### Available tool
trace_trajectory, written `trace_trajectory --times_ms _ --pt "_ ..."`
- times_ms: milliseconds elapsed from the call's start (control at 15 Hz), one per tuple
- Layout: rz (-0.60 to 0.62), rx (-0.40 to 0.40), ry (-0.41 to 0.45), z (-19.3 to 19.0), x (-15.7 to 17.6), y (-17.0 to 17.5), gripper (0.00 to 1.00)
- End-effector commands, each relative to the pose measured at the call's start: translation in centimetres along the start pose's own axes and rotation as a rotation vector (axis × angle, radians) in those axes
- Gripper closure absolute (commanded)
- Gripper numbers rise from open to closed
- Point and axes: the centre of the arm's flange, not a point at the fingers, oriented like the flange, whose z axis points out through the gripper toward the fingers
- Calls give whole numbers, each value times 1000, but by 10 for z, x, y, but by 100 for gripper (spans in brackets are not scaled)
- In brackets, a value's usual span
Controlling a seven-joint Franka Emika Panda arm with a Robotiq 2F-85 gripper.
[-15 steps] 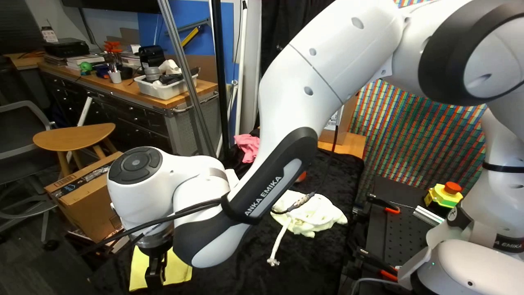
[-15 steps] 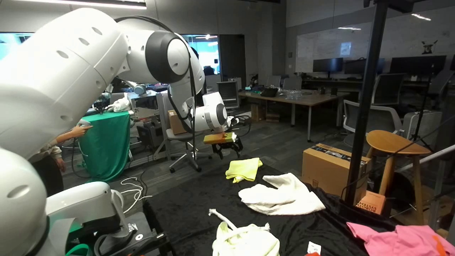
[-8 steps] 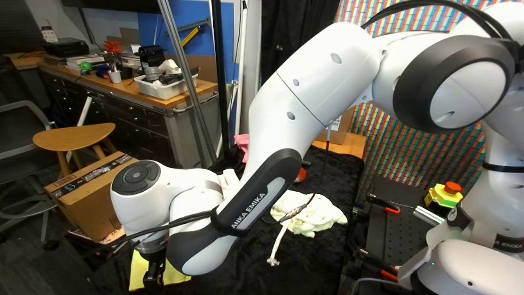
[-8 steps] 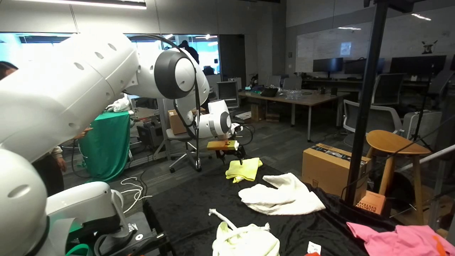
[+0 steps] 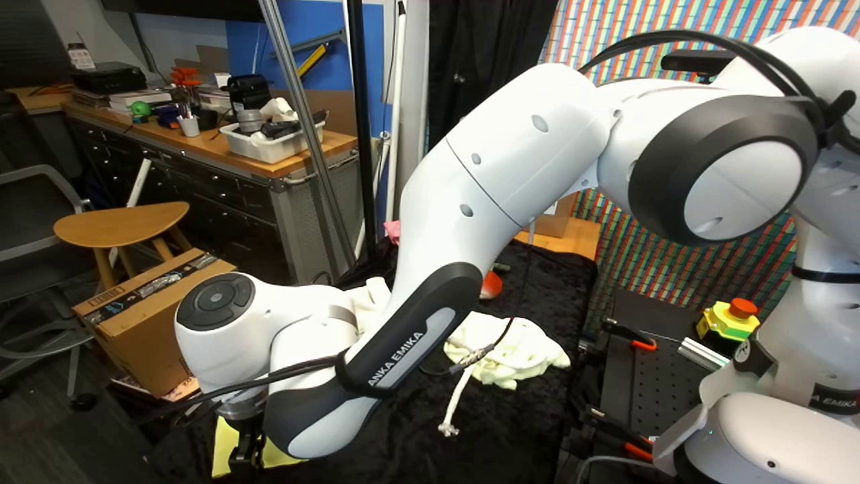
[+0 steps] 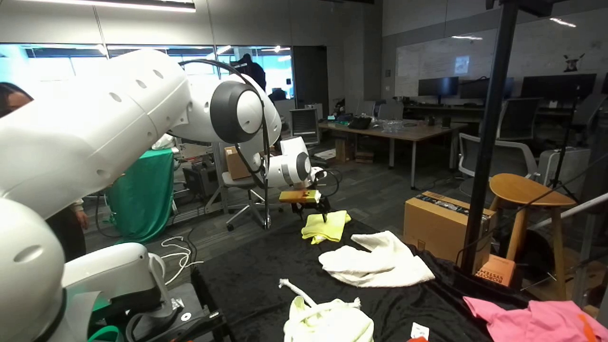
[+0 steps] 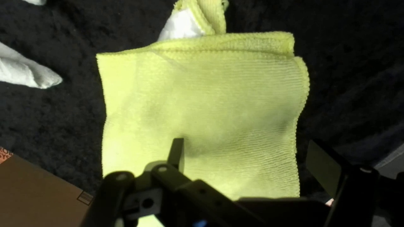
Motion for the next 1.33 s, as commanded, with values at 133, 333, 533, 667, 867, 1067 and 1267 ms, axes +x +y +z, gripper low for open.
trace_trajectory --times_ms 133,333,533,667,867,1067,1267 --pt "36 -17 3 9 18 3 0" --pt "47 -21 -7 12 19 7 0" --pt "58 -22 -18 16 20 11 0" --pt "64 -23 -22 21 21 13 0" --pt "69 -22 -29 23 21 14 0" --pt "73 -21 -35 24 21 15 14" --pt "78 -17 -37 22 21 16 47"
